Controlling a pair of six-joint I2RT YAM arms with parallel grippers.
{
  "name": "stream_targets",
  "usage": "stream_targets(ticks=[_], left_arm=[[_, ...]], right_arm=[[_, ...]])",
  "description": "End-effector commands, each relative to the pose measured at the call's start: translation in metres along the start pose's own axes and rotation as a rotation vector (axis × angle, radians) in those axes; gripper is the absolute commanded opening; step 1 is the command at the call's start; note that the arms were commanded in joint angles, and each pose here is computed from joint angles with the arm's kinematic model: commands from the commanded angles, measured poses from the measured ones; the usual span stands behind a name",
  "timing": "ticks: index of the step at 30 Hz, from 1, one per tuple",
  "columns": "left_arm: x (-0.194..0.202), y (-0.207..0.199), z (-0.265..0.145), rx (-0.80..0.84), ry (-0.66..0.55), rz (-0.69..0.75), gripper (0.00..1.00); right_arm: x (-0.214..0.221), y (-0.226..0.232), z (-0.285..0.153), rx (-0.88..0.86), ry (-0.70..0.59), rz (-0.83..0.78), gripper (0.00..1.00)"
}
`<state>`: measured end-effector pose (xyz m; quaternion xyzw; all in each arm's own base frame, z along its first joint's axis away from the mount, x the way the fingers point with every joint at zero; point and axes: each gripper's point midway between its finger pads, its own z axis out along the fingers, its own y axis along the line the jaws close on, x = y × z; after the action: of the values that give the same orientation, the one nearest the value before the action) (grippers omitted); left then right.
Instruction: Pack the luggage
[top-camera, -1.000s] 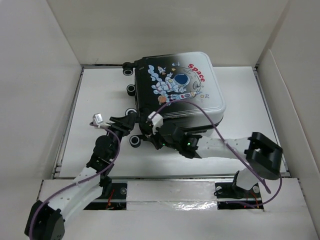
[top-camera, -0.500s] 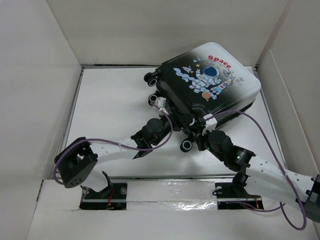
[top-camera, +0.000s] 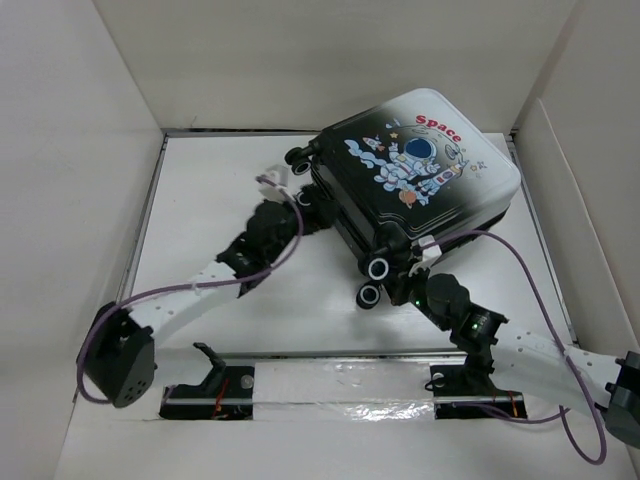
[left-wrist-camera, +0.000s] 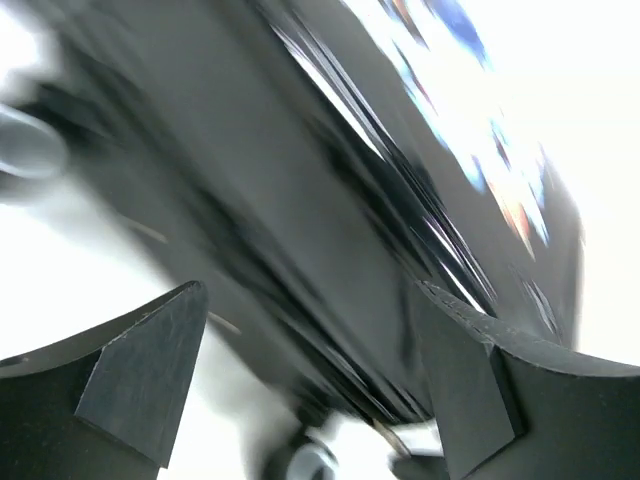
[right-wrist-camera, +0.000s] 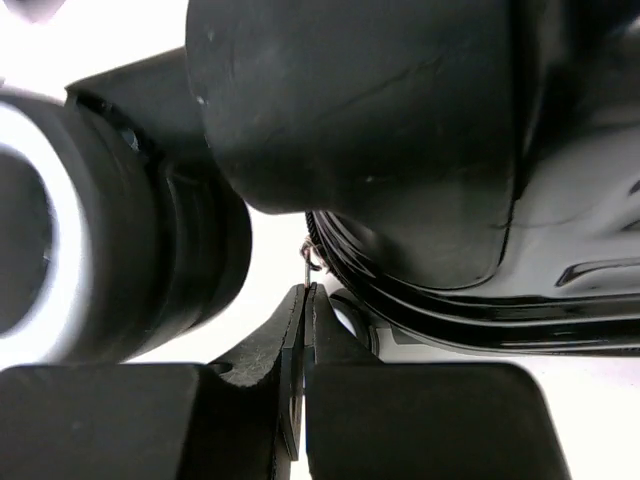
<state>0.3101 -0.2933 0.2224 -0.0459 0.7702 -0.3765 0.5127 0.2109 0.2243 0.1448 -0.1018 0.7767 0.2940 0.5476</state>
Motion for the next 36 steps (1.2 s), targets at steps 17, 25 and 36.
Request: stream_targets(ticks=[17,25,36], left_arm=[[-0.147,0.099,0.008,-0.068,0.107,0.694,0.79],[-0.129,0.116,0.049,-0.032,0.265,0.769,0.92],[-0.139,0.120,0.095,-0.038,0.268,0.830,0.99]], right_arm=[[-0.050,0.053,-0.004,-0.286,-0.110,-0.015,0.00],[-0.050,0.054,-0.003,-0.314,-0.096,-0.045,0.00],[-0.054,0.061,-0.007,-0.363,-0.082,-0.074,0.00]])
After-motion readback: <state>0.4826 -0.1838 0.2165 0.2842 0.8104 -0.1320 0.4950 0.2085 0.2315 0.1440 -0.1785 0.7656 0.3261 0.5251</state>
